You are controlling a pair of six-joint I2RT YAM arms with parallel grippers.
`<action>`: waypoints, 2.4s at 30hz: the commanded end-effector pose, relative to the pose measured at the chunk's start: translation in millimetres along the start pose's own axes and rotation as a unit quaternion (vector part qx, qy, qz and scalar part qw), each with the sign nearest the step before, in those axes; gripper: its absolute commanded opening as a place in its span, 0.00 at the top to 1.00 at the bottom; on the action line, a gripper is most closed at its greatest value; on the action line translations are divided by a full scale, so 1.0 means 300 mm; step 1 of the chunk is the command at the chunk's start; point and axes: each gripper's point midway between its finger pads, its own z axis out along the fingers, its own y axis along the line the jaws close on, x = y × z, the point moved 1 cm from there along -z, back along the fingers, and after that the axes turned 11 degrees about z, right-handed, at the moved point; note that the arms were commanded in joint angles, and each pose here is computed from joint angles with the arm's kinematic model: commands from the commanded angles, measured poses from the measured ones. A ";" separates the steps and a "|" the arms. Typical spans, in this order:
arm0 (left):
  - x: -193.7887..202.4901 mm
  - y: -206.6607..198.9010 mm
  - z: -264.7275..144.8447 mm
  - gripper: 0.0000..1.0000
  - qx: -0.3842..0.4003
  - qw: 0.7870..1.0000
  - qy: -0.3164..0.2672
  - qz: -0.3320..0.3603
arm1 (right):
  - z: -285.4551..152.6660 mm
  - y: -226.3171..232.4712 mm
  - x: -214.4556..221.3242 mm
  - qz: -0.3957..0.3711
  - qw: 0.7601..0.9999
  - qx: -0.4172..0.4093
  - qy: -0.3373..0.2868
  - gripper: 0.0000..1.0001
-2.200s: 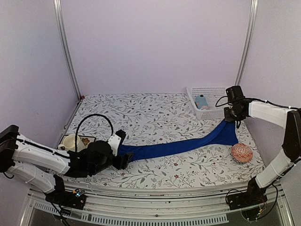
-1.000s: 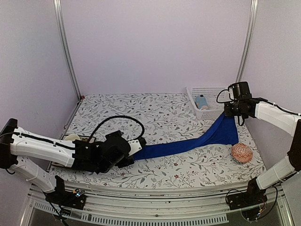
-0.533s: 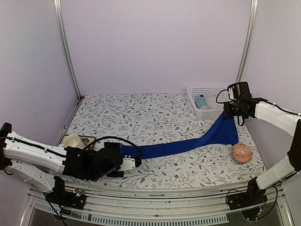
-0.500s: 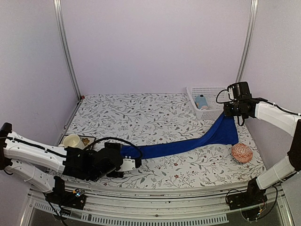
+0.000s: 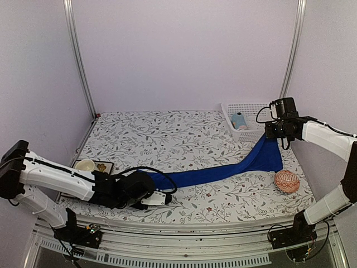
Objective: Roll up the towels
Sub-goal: Flatten out the towel at the center of the board.
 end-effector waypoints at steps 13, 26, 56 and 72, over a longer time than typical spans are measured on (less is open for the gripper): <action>-0.038 0.016 0.104 0.55 0.032 0.999 -0.002 0.007 | -0.019 0.011 -0.015 -0.001 1.000 -0.012 -0.013 0.96; -0.026 -0.009 0.137 0.72 0.057 0.998 0.014 0.003 | -0.024 0.011 -0.018 0.000 1.000 -0.013 -0.015 0.96; 0.091 0.369 0.011 1.00 -0.130 0.971 0.033 -0.196 | -0.088 -0.003 -0.056 0.005 0.999 -0.004 -0.032 0.97; 0.427 0.678 -0.631 1.00 -0.456 0.752 -0.053 -0.474 | -0.480 -0.090 -0.197 0.034 0.989 -0.026 -0.140 0.97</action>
